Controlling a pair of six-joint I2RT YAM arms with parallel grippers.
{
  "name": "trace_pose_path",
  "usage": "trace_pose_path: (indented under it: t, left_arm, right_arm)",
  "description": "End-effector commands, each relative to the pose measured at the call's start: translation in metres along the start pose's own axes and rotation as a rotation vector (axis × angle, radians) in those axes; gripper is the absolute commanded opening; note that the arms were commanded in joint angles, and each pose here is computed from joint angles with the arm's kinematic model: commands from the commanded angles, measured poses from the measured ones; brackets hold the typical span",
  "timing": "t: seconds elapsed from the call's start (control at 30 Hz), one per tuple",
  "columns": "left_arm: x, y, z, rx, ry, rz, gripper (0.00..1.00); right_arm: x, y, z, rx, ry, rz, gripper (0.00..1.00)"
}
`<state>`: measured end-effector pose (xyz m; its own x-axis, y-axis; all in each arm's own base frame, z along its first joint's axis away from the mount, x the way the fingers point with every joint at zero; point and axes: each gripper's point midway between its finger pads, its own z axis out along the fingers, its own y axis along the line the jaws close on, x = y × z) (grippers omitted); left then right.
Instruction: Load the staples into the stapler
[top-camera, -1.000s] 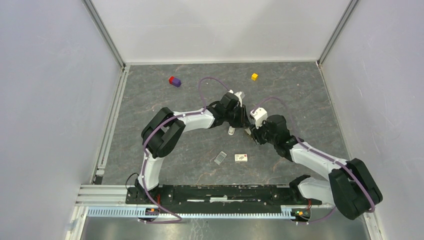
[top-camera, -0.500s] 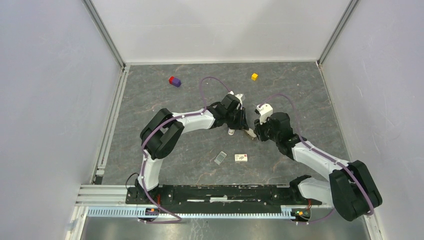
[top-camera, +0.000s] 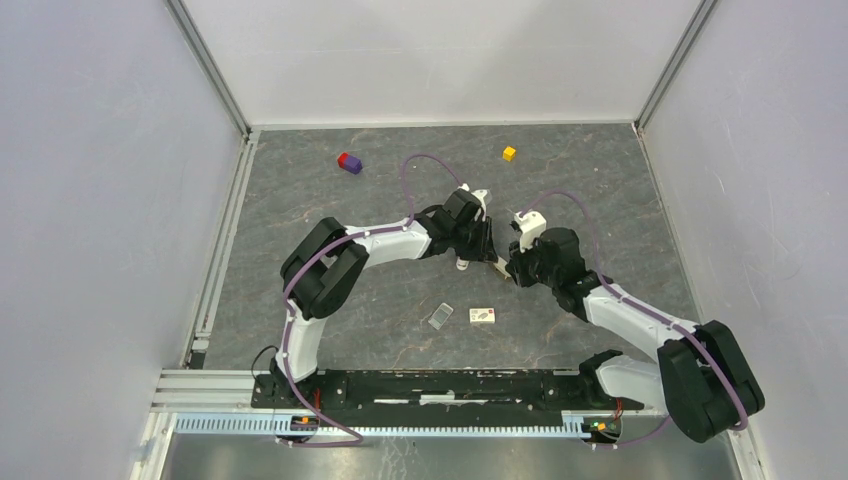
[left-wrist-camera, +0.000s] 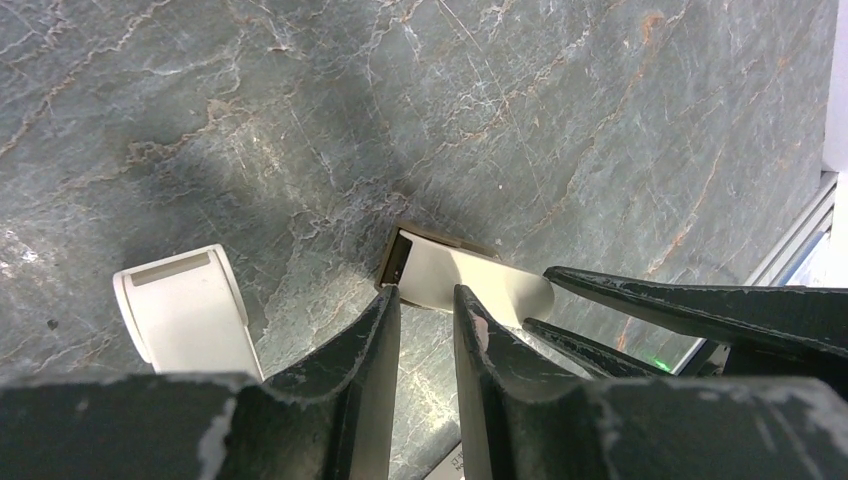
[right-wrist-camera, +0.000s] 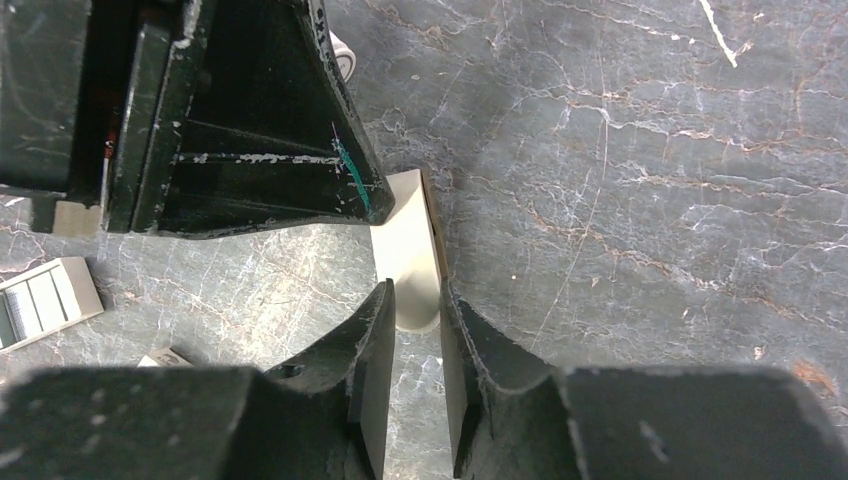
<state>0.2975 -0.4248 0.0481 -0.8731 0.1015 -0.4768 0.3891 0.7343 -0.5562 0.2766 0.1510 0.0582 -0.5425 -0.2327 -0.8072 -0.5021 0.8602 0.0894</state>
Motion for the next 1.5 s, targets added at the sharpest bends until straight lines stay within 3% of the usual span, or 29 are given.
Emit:
trace_pose_path:
  t: [0.0, 0.4, 0.53, 0.63, 0.77, 0.9, 1.03, 1.13, 1.2, 1.23, 1.3, 1.33, 1.37, 1.47]
  left_arm:
    - [-0.012, -0.014, -0.008, 0.017, -0.032, 0.062, 0.33]
    - [-0.005, -0.009, 0.002, 0.009, -0.010, 0.070, 0.31]
    - [-0.005, -0.012, 0.003, 0.014, -0.008, 0.072, 0.31]
    - [-0.014, -0.020, -0.004, 0.025, -0.031, 0.078, 0.31]
    - [-0.044, -0.036, -0.027, 0.013, -0.084, 0.114, 0.33]
    - [-0.089, -0.063, -0.075, 0.016, -0.192, 0.164, 0.42]
    - [-0.118, -0.074, -0.129, -0.027, -0.277, 0.213, 0.42]
    - [-0.124, -0.073, -0.175, -0.063, -0.326, 0.236, 0.43]
    - [-0.121, -0.072, -0.210, -0.085, -0.370, 0.259, 0.47]
    - [-0.121, -0.071, -0.232, -0.104, -0.409, 0.270, 0.50]
    - [-0.108, -0.064, -0.266, -0.127, -0.448, 0.295, 0.61]
    - [-0.101, -0.060, -0.282, -0.138, -0.459, 0.316, 0.85]
    - [-0.091, -0.055, -0.301, -0.153, -0.476, 0.330, 0.99]
    - [-0.062, -0.034, -0.343, -0.196, -0.523, 0.329, 1.00]
  right_arm:
    - [0.016, -0.004, 0.003, 0.025, 0.042, 0.024, 0.27]
    - [0.076, -0.006, -0.001, 0.069, 0.146, 0.135, 0.22]
    - [0.078, -0.008, -0.003, 0.079, 0.133, 0.139, 0.23]
    - [0.058, -0.009, -0.001, 0.076, 0.110, 0.114, 0.24]
    - [0.001, -0.008, -0.003, 0.067, 0.028, 0.079, 0.29]
    - [-0.060, -0.010, -0.021, 0.080, -0.060, 0.023, 0.37]
    - [-0.094, -0.004, -0.039, 0.048, -0.113, -0.035, 0.45]
    - [-0.104, -0.002, -0.056, 0.046, -0.129, -0.072, 0.60]
    - [-0.117, -0.007, -0.076, 0.088, -0.170, -0.093, 0.74]
    - [-0.123, -0.009, -0.085, 0.107, -0.192, -0.107, 0.96]
    - [-0.136, -0.009, -0.107, 0.125, -0.243, -0.129, 0.98]
    - [-0.141, -0.007, -0.118, 0.123, -0.266, -0.142, 0.98]
    - [-0.144, -0.006, -0.128, 0.126, -0.289, -0.148, 0.98]
    - [-0.143, -0.013, -0.152, 0.188, -0.366, -0.091, 0.98]
